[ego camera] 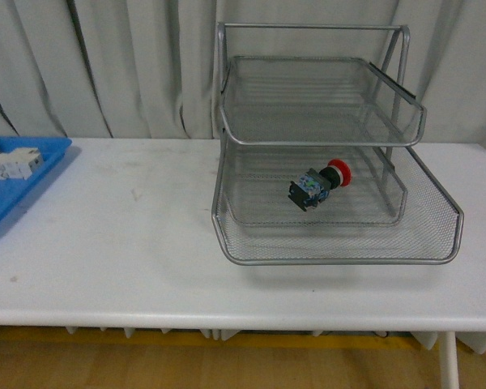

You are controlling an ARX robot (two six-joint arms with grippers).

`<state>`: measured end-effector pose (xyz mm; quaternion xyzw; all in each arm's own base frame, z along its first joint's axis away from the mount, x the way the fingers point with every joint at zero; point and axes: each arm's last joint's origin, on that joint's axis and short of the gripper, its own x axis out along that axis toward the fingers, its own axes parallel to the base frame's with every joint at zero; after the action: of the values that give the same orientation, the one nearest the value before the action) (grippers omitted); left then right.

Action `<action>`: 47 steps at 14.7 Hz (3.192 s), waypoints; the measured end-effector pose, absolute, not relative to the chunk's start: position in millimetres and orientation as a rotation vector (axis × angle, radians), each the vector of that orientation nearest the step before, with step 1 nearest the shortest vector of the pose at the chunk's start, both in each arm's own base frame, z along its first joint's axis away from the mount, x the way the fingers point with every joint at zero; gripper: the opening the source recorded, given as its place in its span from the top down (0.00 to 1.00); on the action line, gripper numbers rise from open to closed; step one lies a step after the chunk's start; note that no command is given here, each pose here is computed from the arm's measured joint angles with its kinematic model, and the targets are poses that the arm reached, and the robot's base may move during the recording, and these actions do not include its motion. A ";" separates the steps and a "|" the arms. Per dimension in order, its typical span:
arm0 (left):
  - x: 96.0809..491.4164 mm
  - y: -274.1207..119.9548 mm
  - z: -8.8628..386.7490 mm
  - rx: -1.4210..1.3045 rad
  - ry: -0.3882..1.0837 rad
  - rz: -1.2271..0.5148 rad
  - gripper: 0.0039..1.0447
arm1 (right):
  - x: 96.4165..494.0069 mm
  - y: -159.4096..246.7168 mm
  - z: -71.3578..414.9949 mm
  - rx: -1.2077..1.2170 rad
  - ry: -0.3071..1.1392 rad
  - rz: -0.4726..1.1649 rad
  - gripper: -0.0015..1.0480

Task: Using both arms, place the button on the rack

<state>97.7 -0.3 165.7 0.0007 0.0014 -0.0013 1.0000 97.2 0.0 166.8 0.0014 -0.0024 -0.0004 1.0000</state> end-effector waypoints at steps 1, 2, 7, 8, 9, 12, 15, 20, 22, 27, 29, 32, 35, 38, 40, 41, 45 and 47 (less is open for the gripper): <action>97.7 -0.3 165.7 0.001 0.003 -0.003 0.30 | 97.2 0.0 166.7 0.003 -0.004 -0.001 0.06; 97.7 -0.3 165.7 0.001 0.003 -0.003 0.18 | 97.2 0.0 166.8 0.003 -0.005 -0.001 0.06; 97.7 -0.2 165.7 0.002 0.002 -0.002 0.06 | 112.3 -6.3 176.5 -0.021 0.119 0.155 0.06; 97.7 -0.3 165.7 0.002 0.003 -0.003 0.06 | 122.8 -3.2 189.9 -0.029 0.076 0.213 0.06; 97.7 -0.3 165.7 0.002 0.003 -0.002 0.06 | 141.2 -0.4 208.2 -0.032 0.034 0.232 0.06; 97.7 -0.3 165.7 0.002 0.003 -0.003 0.06 | 222.8 18.7 224.0 0.061 0.226 0.272 0.06; 97.7 -0.3 165.7 0.002 0.003 -0.003 0.06 | 284.1 50.5 208.8 0.113 0.478 0.307 0.06; 97.7 -0.3 165.7 0.002 0.003 -0.003 0.06 | 311.8 92.3 183.1 0.147 0.685 0.315 0.55; 97.7 -0.3 165.7 0.002 0.003 -0.003 0.06 | 317.0 102.0 168.4 0.166 0.749 0.306 0.77; 97.7 -0.3 165.7 0.002 0.003 -0.003 0.06 | 294.0 122.0 137.8 0.127 0.907 0.397 0.98; 97.7 -0.3 165.7 0.002 0.003 -0.003 0.06 | 295.2 122.1 128.5 0.099 0.921 0.398 0.98; 97.7 -0.3 165.7 0.002 0.003 -0.003 0.06 | 300.0 120.6 113.2 0.080 0.959 0.366 0.98; 97.7 -0.3 165.7 0.002 0.003 -0.003 0.06 | 322.7 112.0 112.4 0.115 0.925 0.327 0.98; 97.7 -0.3 165.7 0.002 0.002 -0.002 0.06 | 335.1 106.5 102.5 0.126 0.952 0.302 0.98; 97.7 -0.3 165.7 0.002 0.002 -0.003 0.06 | 343.4 104.7 101.4 0.131 0.949 0.293 0.98; 97.7 -0.3 165.7 0.002 0.003 -0.003 0.06 | 350.3 104.4 102.1 0.131 0.940 0.288 0.98; 97.7 -0.3 165.7 0.002 0.003 -0.003 0.06 | 387.2 95.5 112.5 0.105 0.872 0.241 0.98; 97.7 -0.3 165.7 0.002 0.003 -0.003 0.06 | 400.7 91.3 112.1 0.072 0.861 0.214 0.98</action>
<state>97.7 -0.3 165.7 0.0009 0.0014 -0.0013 1.0000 400.7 91.3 112.1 0.0347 0.4164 0.1036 0.9026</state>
